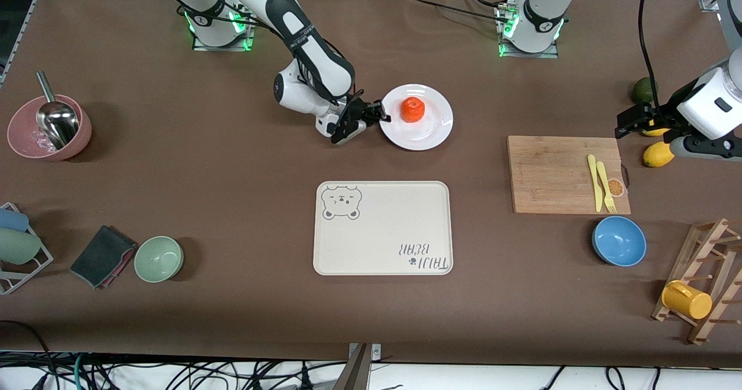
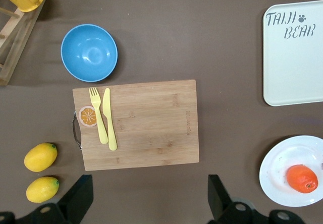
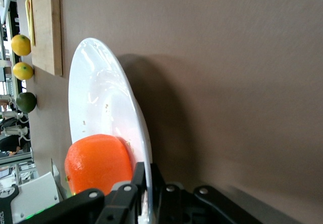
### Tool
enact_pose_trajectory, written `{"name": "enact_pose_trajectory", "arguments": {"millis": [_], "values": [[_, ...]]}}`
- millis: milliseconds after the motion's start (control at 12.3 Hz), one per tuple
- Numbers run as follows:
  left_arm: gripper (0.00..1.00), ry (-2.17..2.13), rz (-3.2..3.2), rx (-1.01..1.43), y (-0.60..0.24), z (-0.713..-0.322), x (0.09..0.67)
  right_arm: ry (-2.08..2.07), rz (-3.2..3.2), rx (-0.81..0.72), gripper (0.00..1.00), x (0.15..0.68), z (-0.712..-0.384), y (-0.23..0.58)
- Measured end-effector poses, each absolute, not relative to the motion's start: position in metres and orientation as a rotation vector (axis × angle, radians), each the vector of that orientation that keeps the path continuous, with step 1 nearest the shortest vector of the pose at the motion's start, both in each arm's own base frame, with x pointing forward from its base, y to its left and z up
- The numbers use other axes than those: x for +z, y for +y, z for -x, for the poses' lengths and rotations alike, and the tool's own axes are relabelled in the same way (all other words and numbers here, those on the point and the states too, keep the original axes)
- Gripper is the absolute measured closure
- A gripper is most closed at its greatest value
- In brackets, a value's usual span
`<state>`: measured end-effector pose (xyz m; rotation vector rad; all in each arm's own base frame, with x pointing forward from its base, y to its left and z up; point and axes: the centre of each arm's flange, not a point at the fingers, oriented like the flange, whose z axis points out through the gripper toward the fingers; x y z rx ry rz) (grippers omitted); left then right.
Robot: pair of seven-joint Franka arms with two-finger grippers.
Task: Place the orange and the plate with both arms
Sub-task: 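Slide the plate with the right gripper onto the cream tray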
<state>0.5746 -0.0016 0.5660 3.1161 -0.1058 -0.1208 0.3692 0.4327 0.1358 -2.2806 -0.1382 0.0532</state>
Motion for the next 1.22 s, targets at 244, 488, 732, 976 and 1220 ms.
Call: {"name": "enact_pose_trajectory", "arguments": {"millis": [244, 488, 732, 976, 1220], "values": [[0.0, -0.106, -3.116, -0.121, -0.002, -0.575, 0.566, -0.067, 2.277, 0.015, 0.93, 0.144, -0.389, 0.422], [0.0, -0.107, -3.116, -0.122, -0.002, -0.575, 0.566, 0.069, 2.238, -0.002, 0.93, 0.161, -0.405, 0.422], [0.0, -0.108, -3.116, -0.123, -0.002, -0.575, 0.565, 0.227, 2.197, -0.07, 0.93, 0.194, -0.455, 0.402], [0.0, -0.11, -3.116, -0.126, -0.003, -0.574, 0.565, 0.328, 2.142, -0.192, 0.93, 0.229, -0.525, 0.373], [0.0, -0.11, -3.115, -0.128, -0.003, -0.574, 0.565, 0.333, 2.179, -0.241, 0.93, 0.218, -0.582, 0.347]]}}
